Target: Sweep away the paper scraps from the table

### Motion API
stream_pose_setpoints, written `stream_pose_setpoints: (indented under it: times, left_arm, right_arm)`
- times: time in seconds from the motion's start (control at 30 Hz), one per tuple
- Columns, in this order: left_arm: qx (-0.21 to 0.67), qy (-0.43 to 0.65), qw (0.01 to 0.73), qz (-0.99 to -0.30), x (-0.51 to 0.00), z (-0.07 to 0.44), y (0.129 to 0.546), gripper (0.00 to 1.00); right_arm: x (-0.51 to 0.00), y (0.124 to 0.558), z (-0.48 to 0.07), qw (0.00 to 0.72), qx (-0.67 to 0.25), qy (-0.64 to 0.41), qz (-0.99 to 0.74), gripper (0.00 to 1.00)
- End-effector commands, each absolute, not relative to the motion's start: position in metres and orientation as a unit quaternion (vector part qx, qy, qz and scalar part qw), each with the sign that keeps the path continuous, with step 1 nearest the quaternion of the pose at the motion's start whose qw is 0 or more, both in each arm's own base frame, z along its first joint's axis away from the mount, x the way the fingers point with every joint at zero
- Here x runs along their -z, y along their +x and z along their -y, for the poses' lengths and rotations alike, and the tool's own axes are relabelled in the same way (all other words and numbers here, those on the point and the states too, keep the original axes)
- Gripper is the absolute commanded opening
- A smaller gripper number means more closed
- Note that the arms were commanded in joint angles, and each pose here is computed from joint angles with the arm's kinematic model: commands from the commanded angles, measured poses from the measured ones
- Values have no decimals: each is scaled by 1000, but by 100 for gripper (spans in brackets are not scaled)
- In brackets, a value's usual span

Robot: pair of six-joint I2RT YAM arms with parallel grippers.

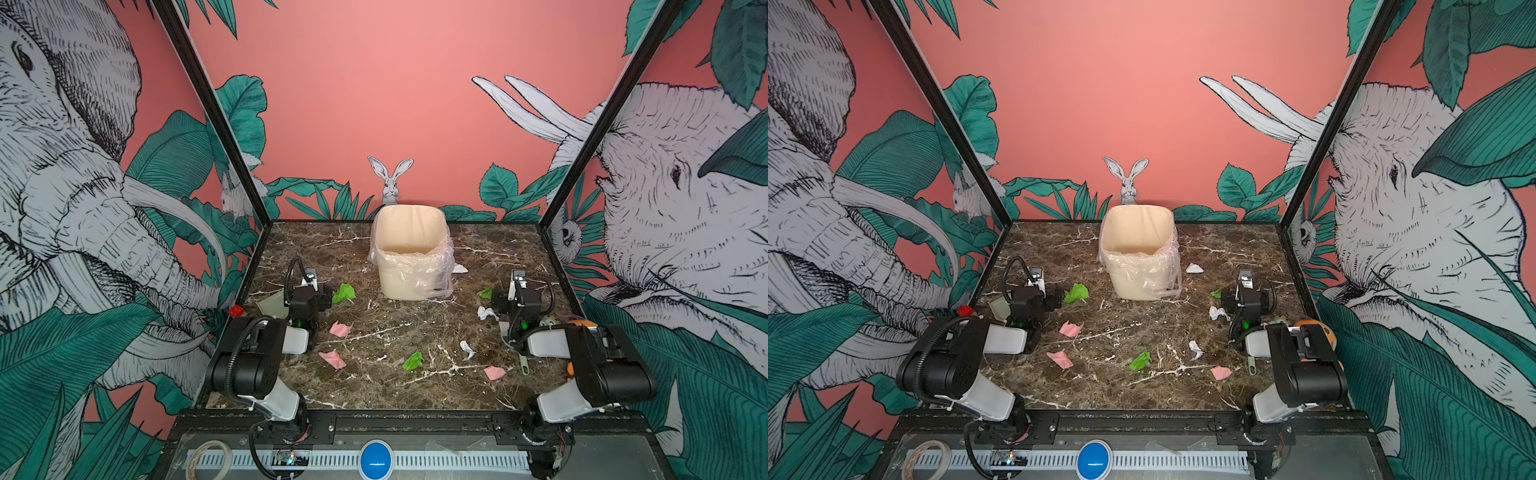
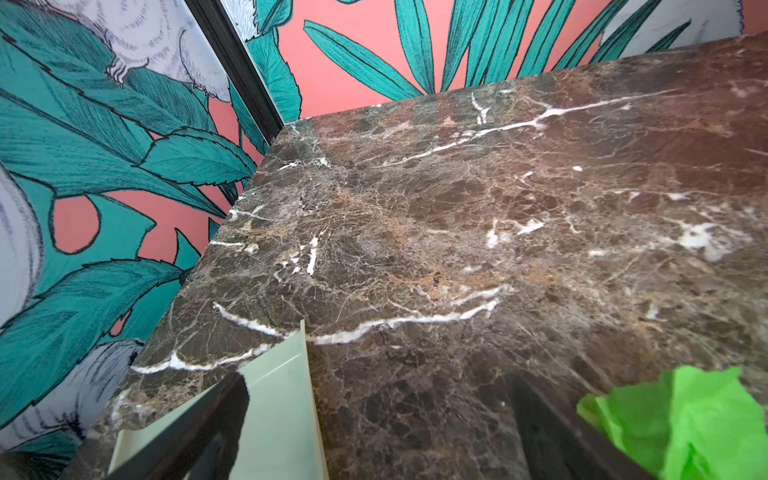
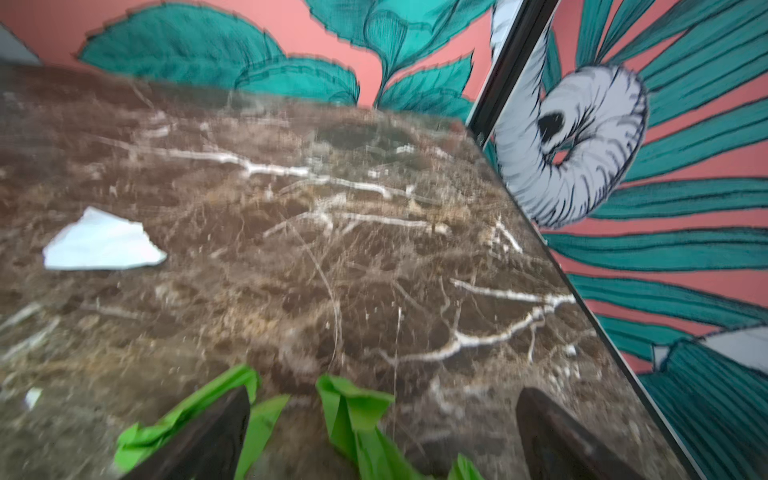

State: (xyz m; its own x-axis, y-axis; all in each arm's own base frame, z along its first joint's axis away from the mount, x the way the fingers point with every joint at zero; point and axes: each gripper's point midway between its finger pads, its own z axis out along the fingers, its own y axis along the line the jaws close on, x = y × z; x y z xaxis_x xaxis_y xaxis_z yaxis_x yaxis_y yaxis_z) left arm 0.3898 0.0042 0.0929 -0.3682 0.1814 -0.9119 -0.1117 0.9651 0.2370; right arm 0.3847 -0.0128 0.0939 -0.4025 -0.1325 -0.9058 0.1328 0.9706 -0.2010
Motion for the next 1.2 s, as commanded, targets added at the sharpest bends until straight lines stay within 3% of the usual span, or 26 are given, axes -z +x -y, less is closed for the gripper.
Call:
stream_pose_setpoints:
  times: [0.0, 0.23, 0.5, 0.67, 0.87, 1.17]
  left_arm:
    - [-132, 23, 556, -820, -131, -5, 387, 100]
    - [-80, 20, 513, -854, -172, 11, 363, 100]
    - [-65, 25, 487, -870, -203, 29, 337, 100]
    - [-54, 21, 490, -870, -221, 31, 334, 100]
    - [-27, 41, 474, -879, -225, 45, 341, 100]
    - [3, 9, 474, -881, -243, 49, 339, 100]
  right_arm:
    - [-142, 395, 1, 547, 124, -10, -828, 99]
    - [-233, 397, -47, 522, -19, 28, -852, 99]
    - [-309, 404, -161, 459, -244, 38, -853, 99]
    - [-304, 406, -211, 411, -289, 37, -864, 99]
    - [-275, 403, -226, 375, -262, 64, -887, 99]
    - [-264, 413, -276, 353, -328, 61, -874, 99]
